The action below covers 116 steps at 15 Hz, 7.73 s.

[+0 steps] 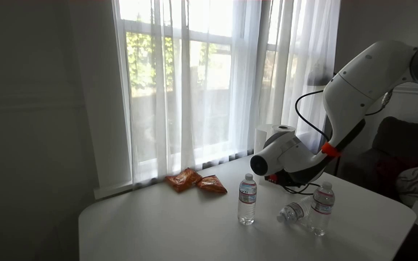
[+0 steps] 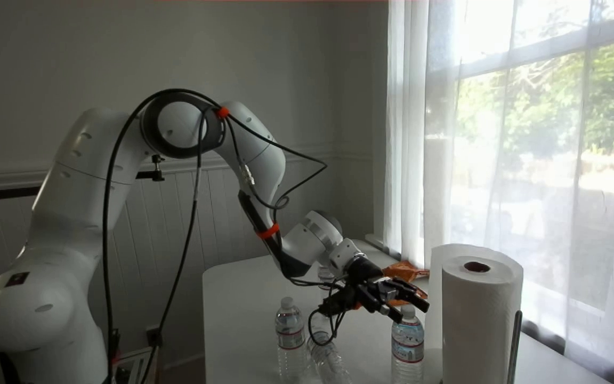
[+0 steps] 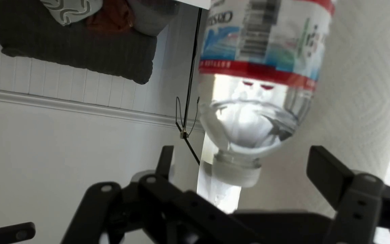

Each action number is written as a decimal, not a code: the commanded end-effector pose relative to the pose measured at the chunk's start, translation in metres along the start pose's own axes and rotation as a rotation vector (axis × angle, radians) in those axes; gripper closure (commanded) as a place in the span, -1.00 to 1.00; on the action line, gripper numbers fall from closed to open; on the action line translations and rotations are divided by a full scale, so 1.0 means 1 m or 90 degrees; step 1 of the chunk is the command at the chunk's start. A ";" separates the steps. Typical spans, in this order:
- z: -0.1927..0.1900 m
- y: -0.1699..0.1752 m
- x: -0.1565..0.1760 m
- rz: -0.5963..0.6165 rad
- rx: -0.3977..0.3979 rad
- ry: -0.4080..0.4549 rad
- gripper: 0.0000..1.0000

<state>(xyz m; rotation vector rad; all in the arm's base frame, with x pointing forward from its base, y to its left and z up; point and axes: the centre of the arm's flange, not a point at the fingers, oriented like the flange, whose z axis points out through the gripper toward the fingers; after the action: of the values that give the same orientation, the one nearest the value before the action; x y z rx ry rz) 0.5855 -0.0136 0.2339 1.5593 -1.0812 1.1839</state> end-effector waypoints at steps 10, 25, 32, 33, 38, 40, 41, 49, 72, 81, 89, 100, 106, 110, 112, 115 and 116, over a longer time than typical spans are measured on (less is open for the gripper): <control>-0.023 0.042 0.094 0.047 0.001 -0.102 -1.00; -0.054 0.055 0.105 0.236 -0.002 -0.556 -1.00; -0.061 0.053 0.074 0.242 -0.028 -0.712 -1.00; -0.060 0.053 0.068 0.235 -0.035 -0.717 -1.00; -0.062 0.049 0.066 0.232 -0.044 -0.699 -1.00; -0.064 0.046 0.059 0.230 -0.038 -0.710 -1.00; -0.066 0.046 0.056 0.226 -0.041 -0.724 -1.00; -0.075 0.039 0.016 0.224 -0.042 -0.809 -1.00; -0.062 0.038 -0.034 0.189 -0.113 -0.858 0.22; -0.046 0.037 -0.008 0.205 -0.096 -0.880 1.00; -0.042 0.034 -0.003 0.210 -0.101 -0.897 0.31; -0.054 0.035 -0.025 0.185 -0.136 -0.928 -1.00; -0.054 0.033 -0.010 0.204 -0.126 -0.950 -1.00; -0.057 0.033 -0.007 0.186 -0.120 -0.966 -1.00; -0.056 0.036 -0.012 0.164 -0.119 -0.962 -1.00; -0.054 0.039 -0.018 0.131 -0.098 -0.942 -1.00; -0.053 0.040 -0.019 0.125 -0.097 -0.942 -1.00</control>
<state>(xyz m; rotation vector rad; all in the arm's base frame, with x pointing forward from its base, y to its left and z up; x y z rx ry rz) 0.5386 0.0331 0.2301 2.1476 -2.2278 -0.2010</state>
